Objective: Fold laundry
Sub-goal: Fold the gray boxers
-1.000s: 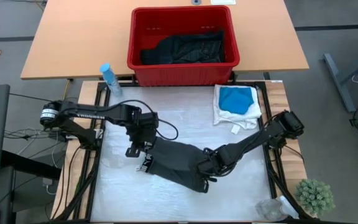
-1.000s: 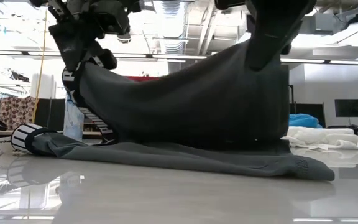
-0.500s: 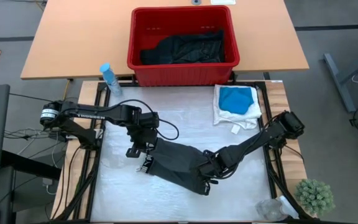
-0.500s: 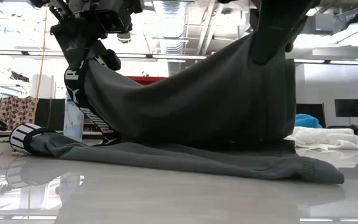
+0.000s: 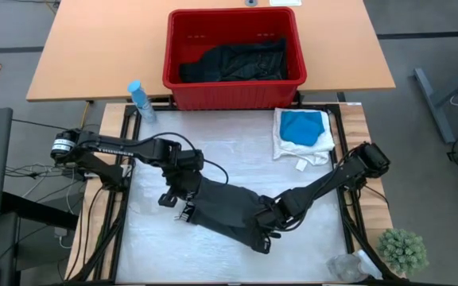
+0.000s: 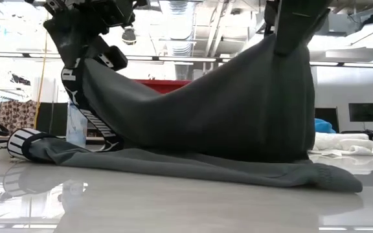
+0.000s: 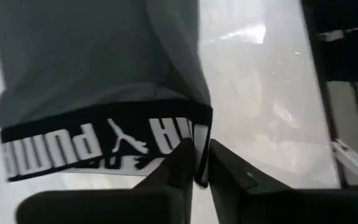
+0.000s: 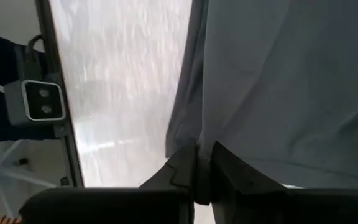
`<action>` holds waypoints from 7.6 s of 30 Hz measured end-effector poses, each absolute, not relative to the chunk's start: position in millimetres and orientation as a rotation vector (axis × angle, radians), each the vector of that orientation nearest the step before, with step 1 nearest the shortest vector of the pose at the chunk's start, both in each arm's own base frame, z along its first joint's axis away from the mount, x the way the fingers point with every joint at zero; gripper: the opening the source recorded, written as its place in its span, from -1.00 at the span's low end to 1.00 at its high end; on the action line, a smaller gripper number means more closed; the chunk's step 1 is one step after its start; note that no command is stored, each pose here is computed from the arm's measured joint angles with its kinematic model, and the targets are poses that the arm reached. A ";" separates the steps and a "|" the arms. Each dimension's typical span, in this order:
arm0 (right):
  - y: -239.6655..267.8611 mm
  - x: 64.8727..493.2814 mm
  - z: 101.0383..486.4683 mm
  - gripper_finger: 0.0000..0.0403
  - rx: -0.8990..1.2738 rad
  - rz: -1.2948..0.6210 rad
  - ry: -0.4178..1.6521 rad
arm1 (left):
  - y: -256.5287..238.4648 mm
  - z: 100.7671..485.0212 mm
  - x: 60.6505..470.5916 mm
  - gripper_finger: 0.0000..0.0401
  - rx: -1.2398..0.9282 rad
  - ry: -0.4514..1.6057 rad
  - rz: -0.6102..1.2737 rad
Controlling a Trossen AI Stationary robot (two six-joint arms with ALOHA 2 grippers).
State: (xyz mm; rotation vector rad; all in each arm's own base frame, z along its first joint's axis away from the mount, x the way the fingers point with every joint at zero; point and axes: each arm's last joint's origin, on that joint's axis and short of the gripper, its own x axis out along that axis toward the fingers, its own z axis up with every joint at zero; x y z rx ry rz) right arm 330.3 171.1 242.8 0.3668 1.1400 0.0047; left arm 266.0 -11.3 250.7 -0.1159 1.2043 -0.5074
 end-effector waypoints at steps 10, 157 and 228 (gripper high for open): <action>174.2 330.9 243.9 -0.59 0.391 0.040 1.137 | -13.8 248.4 264.1 -0.49 -0.116 1.212 -0.603; -232.2 409.3 277.1 -0.94 0.046 -0.207 1.093 | -24.2 134.1 265.3 -1.00 -0.956 0.555 1.103; -172.2 467.9 148.7 -0.94 -0.019 0.143 0.883 | 25.2 177.9 276.1 -0.40 -0.469 1.169 0.836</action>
